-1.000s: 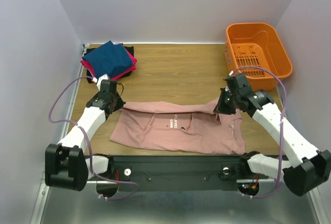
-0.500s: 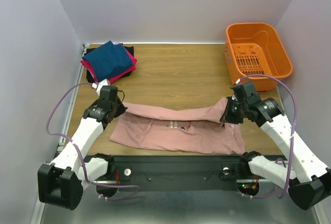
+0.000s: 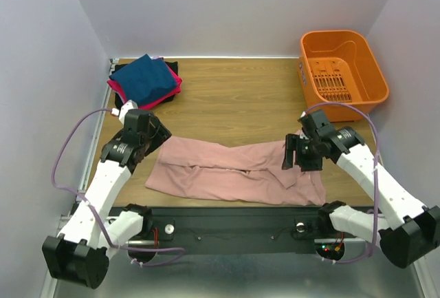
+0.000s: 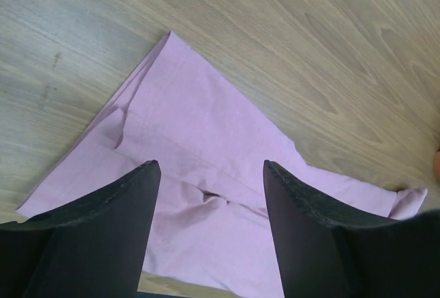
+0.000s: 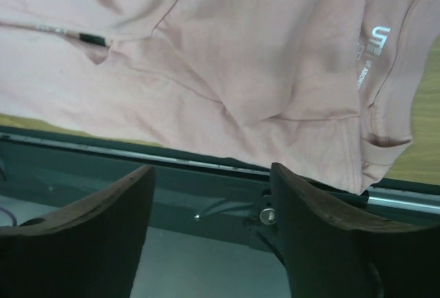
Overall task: Fold and stack the t-shirts
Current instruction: Fold the tshirt
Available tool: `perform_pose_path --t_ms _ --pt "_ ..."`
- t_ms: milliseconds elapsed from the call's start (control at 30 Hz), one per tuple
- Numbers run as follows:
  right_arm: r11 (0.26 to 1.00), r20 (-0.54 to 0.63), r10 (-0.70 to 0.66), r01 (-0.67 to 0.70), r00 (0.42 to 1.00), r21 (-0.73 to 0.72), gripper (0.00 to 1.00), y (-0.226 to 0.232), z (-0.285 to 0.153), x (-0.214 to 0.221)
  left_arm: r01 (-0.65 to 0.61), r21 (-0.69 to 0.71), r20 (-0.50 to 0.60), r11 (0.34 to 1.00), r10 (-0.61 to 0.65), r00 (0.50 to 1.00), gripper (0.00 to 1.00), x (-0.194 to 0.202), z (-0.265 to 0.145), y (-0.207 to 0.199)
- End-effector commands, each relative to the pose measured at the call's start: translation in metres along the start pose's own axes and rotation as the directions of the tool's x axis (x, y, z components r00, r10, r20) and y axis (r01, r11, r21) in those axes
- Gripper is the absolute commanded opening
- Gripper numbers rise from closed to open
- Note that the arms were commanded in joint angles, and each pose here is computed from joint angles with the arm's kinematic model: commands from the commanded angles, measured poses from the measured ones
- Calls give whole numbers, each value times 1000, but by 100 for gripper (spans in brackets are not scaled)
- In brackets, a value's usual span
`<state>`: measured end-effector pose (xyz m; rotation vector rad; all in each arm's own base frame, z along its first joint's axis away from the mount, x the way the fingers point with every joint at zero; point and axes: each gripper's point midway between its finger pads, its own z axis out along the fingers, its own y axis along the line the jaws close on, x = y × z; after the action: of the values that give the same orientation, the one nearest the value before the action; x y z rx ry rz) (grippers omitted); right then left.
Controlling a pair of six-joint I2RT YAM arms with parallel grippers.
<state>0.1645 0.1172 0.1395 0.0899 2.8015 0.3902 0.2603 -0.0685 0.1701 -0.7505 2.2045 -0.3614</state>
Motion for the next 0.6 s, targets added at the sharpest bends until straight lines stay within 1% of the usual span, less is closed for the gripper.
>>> perform_pose_path --t_ms 0,33,67,100,167,200,233,267,300,400,433,467,567 --pt "999 129 -31 27 991 35 79 9 3 -49 -22 -14 -5 1000 22 1000 73 -10 24 -15" --pt "999 140 -30 25 990 33 80 13 6 -57 -36 -25 -15 999 35 999 74 -9 32 -16" --pt "997 162 -25 13 986 75 81 8 11 -67 -54 -56 -40 997 52 998 74 -5 49 -14" --pt "996 173 -19 4 985 84 81 11 21 -81 -84 -61 -40 995 82 996 74 -8 56 -16" --pt "995 181 -6 -12 983 99 81 9 31 -94 -116 -89 -45 989 112 993 73 -11 70 -16" --pt "995 190 0 -19 982 101 80 9 34 -101 -142 -117 -76 983 134 988 73 -6 82 -13" --pt "994 197 5 -25 980 103 79 11 42 -112 -161 -110 -69 981 154 986 72 -13 86 -20" --pt "993 208 16 -40 978 110 78 7 44 -119 -180 -126 -93 975 169 981 71 -10 96 -18" --pt "993 209 18 -43 978 112 78 6 47 -124 -189 -115 -88 975 180 980 70 -15 99 -25" --pt "989 212 37 -67 977 134 76 -9 55 -141 -194 -87 -106 977 185 977 69 -15 114 -37" --pt "986 222 61 -94 973 141 76 -21 55 -148 -187 -87 -117 979 176 977 69 -12 118 -37" --pt "985 204 62 -92 977 144 76 -27 60 -149 -186 -82 -142 979 173 975 69 -6 126 -38" --pt "981 207 93 -125 974 149 76 -48 64 -160 -167 -92 -170 982 149 974 69 4 138 -35"
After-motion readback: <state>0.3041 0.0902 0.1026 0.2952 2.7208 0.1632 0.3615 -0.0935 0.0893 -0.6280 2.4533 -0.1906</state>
